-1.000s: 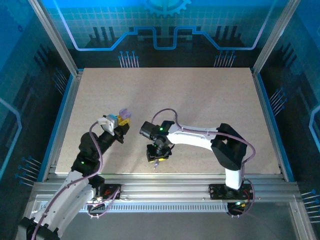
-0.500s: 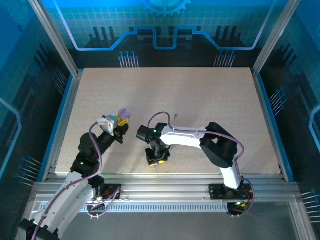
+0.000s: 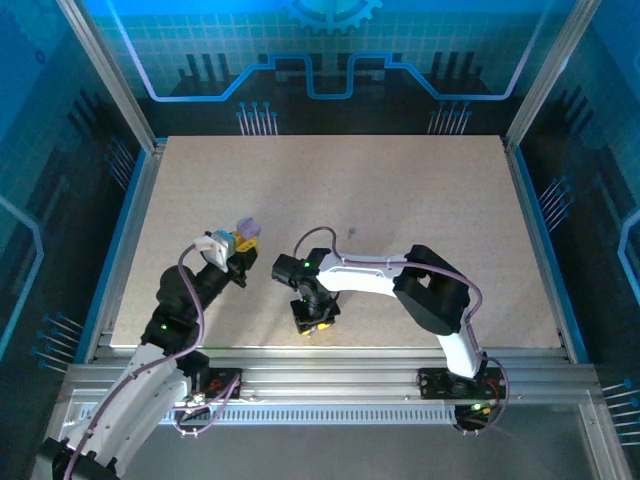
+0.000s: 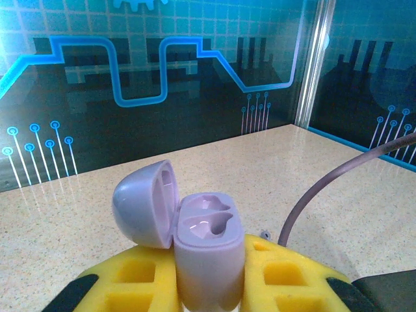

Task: Insert wireless bluetooth earbuds into charging case

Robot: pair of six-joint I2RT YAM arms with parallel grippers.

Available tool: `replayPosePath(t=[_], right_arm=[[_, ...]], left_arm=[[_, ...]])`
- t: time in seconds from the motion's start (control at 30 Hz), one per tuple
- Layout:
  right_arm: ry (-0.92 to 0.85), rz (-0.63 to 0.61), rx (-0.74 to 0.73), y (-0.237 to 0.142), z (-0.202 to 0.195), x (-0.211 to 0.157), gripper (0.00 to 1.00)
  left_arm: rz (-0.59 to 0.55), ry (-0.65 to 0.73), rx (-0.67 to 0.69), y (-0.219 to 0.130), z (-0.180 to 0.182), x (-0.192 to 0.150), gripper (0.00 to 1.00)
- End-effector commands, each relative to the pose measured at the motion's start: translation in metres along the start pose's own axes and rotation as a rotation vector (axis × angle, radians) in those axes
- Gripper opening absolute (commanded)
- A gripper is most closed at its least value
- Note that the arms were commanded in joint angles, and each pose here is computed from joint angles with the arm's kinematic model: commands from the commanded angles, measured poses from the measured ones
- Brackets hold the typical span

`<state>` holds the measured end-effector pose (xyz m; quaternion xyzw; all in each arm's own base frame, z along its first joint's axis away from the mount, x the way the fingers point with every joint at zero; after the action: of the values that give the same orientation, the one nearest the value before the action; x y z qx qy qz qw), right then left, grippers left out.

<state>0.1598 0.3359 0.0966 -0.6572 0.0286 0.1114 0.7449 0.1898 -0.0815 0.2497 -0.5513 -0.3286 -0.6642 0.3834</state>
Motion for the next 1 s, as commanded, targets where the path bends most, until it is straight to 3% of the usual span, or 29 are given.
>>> replayPosePath(t=[0.0, 0.1, 0.97], right_arm=[[-0.023, 0.007, -0.04, 0.002, 0.002, -0.005, 0.37], [-0.024, 0.002, -0.043, 0.003, 0.002, -0.004, 0.32], [-0.038, -0.075, -0.051, -0.007, 0.0, -0.001, 0.18]], left_arm=[[-0.008, 0.014, 0.015, -0.002, 0.001, 0.001, 0.12], [-0.009, 0.014, 0.013, -0.002, 0.001, 0.002, 0.12], [-0.009, 0.013, 0.004, -0.001, 0.001, 0.004, 0.12]])
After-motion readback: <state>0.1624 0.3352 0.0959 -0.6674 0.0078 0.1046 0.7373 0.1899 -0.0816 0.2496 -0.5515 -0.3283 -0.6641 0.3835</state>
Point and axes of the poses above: each hand's point on the last joint's axis, 136 mm out from that joint toward the fingers, its own y axis out along the fingers, its own z axis along the line the jaws close on, x = y × z, the point moved 8 cm from there along -y, back along the fingers, and after that the axes turned 12 degrees about y, right-handed, at the moved point
